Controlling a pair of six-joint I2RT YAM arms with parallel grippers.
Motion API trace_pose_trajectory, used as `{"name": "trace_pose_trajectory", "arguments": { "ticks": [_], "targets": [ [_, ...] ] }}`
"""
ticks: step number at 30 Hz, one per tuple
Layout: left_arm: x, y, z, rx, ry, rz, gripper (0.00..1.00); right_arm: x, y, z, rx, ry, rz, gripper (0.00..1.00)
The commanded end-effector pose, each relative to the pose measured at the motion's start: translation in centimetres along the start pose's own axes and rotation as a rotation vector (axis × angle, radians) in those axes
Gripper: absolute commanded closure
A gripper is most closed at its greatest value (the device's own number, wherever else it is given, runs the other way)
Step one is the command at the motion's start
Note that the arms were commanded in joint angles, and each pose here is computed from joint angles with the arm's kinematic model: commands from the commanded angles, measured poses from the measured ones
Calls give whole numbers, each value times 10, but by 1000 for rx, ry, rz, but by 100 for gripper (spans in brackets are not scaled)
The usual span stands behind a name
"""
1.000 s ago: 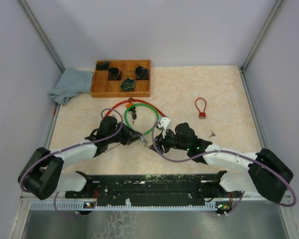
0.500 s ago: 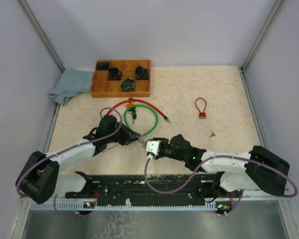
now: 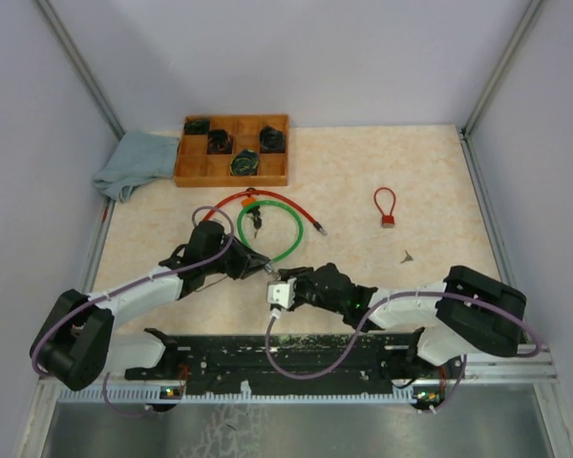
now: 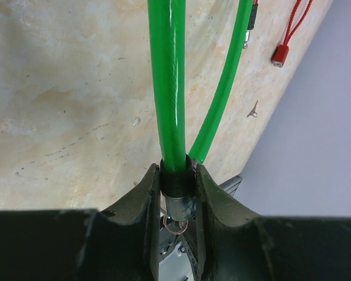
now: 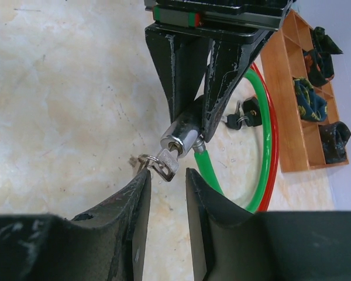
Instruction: Unlock with the key
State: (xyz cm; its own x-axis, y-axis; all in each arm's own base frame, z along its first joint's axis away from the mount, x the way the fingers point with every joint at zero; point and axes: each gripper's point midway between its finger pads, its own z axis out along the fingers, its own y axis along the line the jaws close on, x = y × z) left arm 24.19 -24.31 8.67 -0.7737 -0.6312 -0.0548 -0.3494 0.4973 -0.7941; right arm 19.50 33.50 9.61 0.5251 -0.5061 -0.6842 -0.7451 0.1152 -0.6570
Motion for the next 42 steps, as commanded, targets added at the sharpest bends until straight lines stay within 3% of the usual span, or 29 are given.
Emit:
{"name": "trace_pose_trajectory", "arguments": {
  "ticks": [1,8,14,21,28,38,42],
  "targets": [
    [-2,-35,-8,105,3,29,100,-35,-32,11,109,-99,-21,71],
    [1,-35,-9,120,16,9,100,-37,-38,15,168,-127,96,85],
    [7,-34,-11,176,34,-30,100,-43,-42,6,241,-198,374,100],
    [8,-41,-17,249,28,-24,100,-61,-42,-1,267,-329,991,100],
    [7,-46,-26,318,4,-9,100,-60,-35,10,236,-292,1455,100],
    [10,-40,-26,339,9,-14,100,-43,-29,9,185,-228,1745,100],
    [10,-35,-22,316,7,-9,100,-64,-34,3,98,-284,1642,78]
  ]
}}
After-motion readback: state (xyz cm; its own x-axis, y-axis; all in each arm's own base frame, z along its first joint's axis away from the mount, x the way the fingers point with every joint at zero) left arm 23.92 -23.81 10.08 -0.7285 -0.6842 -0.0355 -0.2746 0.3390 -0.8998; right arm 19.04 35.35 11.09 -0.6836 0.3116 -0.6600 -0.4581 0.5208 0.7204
